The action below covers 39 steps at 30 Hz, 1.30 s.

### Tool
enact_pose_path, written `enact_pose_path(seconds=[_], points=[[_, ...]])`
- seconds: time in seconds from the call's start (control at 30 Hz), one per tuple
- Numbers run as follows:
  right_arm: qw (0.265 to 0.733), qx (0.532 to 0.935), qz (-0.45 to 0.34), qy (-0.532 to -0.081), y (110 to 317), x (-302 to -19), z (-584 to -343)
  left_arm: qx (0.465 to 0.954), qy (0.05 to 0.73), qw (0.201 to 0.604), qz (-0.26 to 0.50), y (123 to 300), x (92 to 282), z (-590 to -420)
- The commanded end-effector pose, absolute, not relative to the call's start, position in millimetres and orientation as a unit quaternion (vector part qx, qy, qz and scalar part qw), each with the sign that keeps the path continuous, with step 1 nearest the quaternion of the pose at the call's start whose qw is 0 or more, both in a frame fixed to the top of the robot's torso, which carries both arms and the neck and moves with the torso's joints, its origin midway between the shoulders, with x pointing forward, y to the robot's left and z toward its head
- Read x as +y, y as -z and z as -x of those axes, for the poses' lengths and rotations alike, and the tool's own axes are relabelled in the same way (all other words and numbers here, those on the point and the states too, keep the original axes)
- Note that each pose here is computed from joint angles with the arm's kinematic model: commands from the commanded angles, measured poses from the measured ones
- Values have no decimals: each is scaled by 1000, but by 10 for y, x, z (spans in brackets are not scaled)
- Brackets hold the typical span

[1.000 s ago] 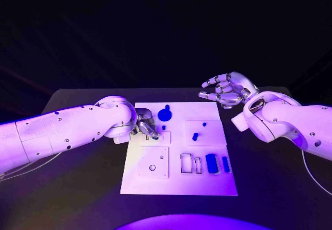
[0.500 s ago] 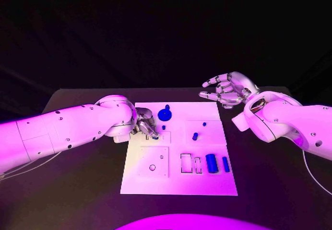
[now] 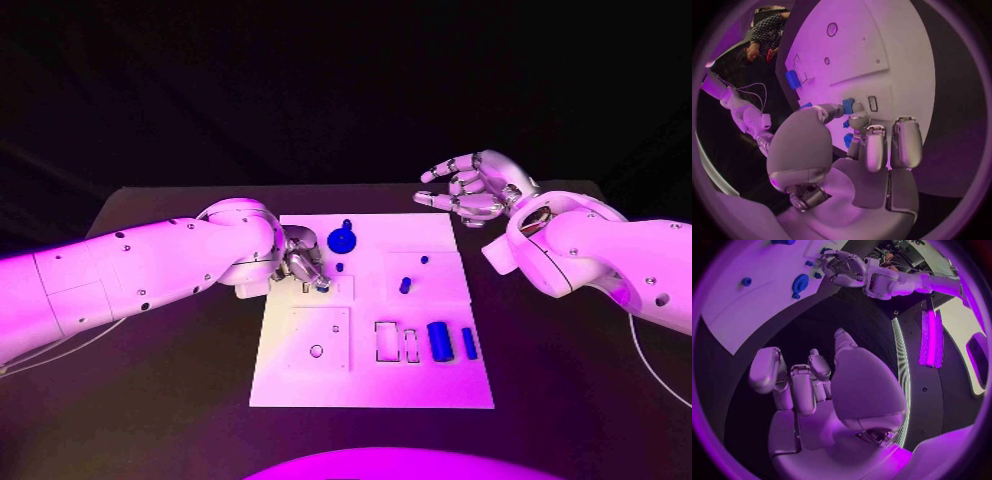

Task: Assemble the parts on the task board

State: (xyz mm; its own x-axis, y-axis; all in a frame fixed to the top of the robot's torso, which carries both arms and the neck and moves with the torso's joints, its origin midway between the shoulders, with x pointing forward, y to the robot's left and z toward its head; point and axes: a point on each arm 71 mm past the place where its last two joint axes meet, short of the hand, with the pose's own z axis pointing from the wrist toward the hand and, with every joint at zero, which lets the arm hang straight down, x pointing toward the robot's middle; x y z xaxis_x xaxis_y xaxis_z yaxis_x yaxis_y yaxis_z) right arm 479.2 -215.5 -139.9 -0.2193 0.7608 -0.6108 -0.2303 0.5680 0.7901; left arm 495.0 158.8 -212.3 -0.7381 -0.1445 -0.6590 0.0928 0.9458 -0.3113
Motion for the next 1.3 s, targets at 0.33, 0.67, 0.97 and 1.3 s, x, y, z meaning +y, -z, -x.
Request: enact_pose_path(seconds=[0.33,0.67,0.97,1.3], points=[[598,655,-200,-416,1390,-2164,-4784,924,156,349,4,2183,1568,-4927],[598,655,-200,-417,1387,-2158,-4772,925,155,347,3,2187,1568,-4932],[599,652,-197,-421,1378,-2148,-4761,925,152,349,1,2189,1572,-4939],[599,651,-193,-424,1372,-2138,-4751,925,149,351,-1,2189,1585,-4941]])
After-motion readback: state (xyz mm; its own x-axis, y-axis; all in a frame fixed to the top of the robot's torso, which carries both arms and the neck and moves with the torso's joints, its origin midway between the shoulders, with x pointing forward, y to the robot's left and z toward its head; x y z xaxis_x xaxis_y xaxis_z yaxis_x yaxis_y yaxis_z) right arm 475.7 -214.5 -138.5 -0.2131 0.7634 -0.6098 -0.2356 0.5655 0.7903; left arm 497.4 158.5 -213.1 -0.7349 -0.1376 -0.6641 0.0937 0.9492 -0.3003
